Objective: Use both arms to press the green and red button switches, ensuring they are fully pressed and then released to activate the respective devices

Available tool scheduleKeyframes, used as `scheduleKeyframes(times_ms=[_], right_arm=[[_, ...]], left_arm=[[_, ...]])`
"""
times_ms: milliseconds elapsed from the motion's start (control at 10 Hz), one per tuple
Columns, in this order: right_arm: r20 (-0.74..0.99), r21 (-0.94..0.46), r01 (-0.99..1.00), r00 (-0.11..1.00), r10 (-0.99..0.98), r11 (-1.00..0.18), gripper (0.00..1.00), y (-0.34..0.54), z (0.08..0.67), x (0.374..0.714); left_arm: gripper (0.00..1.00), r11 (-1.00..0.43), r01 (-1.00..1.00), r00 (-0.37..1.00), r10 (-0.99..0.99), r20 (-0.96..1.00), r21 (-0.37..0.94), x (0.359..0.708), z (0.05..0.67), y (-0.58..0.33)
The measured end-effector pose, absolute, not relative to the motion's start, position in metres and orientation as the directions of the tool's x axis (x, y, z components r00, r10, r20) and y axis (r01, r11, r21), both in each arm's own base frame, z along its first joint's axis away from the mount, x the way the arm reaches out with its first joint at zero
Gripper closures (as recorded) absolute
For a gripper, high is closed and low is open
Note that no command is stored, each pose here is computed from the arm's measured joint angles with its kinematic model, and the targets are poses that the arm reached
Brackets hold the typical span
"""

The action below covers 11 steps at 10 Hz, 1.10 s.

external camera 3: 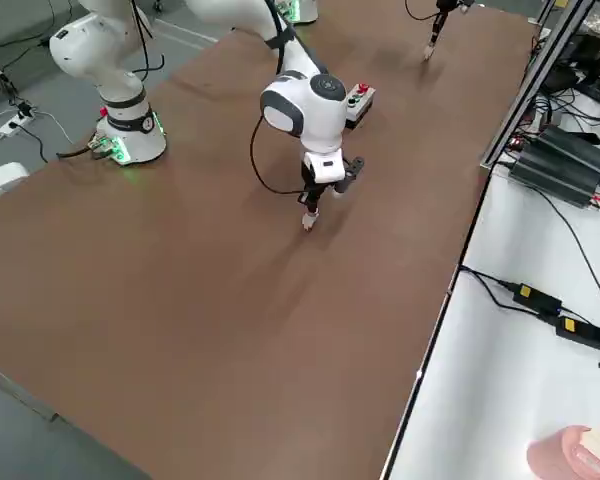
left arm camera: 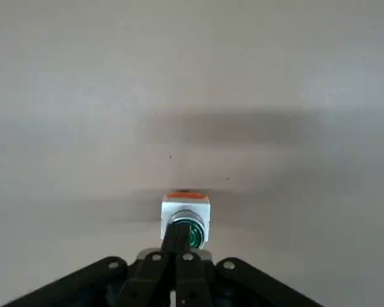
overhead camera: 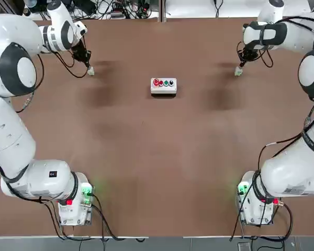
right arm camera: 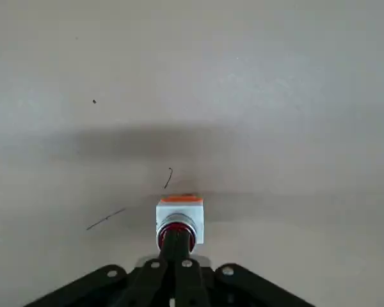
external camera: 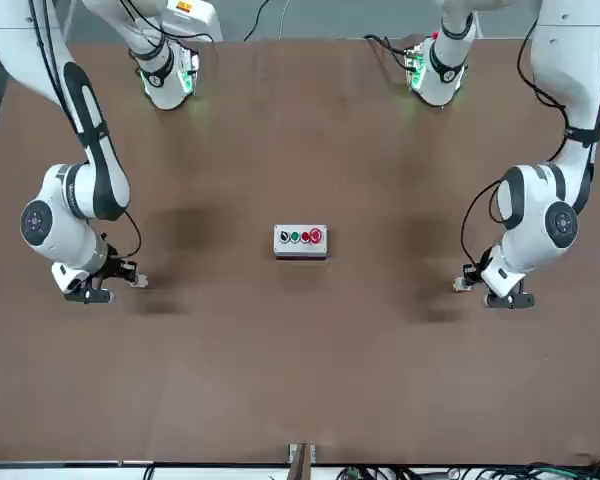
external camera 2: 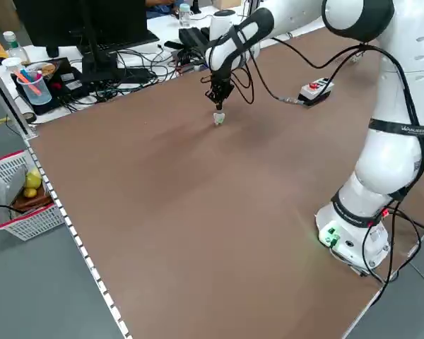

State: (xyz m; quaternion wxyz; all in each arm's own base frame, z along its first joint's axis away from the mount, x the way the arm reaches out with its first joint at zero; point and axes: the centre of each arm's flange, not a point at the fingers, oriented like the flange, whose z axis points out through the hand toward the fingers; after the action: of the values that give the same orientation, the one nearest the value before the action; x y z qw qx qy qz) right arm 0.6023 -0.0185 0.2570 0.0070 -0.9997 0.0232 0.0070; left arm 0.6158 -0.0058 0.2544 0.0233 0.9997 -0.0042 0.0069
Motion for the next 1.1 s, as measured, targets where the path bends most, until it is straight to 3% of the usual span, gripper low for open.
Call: scheduleKeyframes(times_ms=[1100], right_arm=[[-0.058,-0.014,-0.049,0.997,-0.048,-0.999,0.99,-0.0184,0.2575,0.6002]], left_arm=[[0.99,-0.999,-0.002,1.000,-0.003,-0.004,0.047,0.6149,0.2614,-0.0060]])
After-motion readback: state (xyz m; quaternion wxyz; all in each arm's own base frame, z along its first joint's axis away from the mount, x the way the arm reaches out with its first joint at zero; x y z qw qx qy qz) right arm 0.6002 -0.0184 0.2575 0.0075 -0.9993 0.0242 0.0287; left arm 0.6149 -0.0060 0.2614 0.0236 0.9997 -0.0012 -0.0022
